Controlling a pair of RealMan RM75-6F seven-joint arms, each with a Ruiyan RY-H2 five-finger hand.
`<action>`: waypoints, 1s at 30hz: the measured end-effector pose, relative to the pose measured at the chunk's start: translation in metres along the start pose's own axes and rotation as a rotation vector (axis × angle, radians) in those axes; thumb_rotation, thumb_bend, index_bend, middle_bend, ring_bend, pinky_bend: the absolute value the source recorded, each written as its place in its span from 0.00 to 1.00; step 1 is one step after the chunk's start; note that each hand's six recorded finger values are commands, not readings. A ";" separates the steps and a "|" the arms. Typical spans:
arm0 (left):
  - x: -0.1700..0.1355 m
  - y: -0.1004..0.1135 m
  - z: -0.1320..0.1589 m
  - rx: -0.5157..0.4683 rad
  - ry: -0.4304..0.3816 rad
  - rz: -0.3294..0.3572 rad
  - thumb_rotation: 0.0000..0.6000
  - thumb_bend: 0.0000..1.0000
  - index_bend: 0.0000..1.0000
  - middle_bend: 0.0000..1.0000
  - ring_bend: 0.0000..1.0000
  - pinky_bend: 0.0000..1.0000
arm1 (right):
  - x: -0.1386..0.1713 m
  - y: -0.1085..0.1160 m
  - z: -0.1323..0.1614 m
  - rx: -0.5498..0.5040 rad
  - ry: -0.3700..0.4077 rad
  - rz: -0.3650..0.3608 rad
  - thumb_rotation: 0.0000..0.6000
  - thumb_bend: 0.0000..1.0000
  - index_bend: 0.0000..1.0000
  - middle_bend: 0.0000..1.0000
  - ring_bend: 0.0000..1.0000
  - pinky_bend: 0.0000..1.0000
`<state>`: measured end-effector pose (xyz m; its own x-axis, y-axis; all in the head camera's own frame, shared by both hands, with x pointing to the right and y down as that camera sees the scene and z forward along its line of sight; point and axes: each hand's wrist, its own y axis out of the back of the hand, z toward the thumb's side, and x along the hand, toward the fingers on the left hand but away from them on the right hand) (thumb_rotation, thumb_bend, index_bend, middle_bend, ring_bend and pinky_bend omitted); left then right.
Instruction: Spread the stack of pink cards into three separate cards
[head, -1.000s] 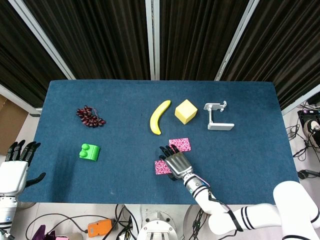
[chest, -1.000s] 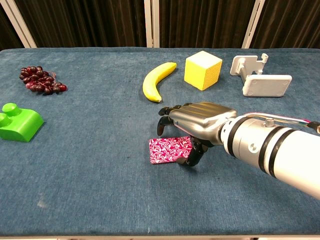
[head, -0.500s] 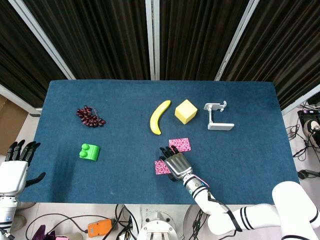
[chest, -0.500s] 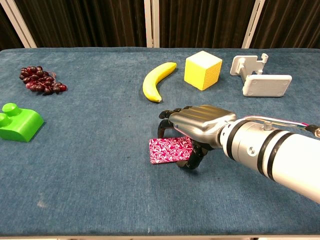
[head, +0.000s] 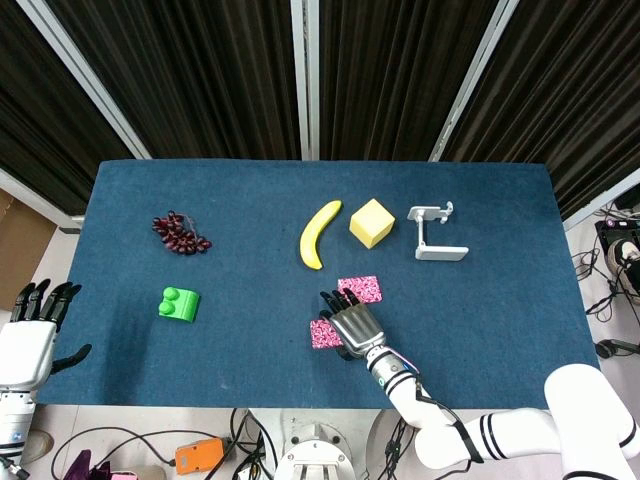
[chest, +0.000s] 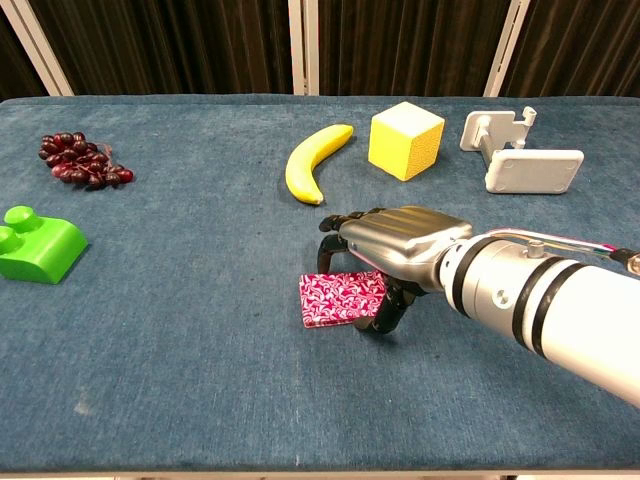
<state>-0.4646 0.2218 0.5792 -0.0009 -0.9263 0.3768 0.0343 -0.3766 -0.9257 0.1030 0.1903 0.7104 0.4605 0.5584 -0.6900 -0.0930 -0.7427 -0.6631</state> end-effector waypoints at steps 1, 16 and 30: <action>0.000 0.000 0.000 0.001 -0.001 0.000 1.00 0.08 0.13 0.12 0.02 0.05 | 0.000 0.001 0.000 -0.003 0.001 -0.002 1.00 0.48 0.43 0.06 0.00 0.00; 0.002 0.003 0.003 0.000 -0.012 0.008 1.00 0.08 0.13 0.12 0.02 0.05 | 0.033 0.028 -0.044 -0.001 -0.045 -0.062 1.00 0.48 0.43 0.06 0.00 0.00; 0.005 0.005 0.014 0.001 -0.033 0.016 1.00 0.08 0.13 0.12 0.02 0.05 | 0.081 -0.009 -0.115 0.035 -0.111 0.002 1.00 0.48 0.29 0.06 0.00 0.00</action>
<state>-0.4505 0.2158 0.5767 0.0323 -0.9313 0.3628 0.0347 -0.3617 -0.9316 0.2424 0.1995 0.6942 0.3594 0.5957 -0.7183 -0.1258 -0.7318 -0.6698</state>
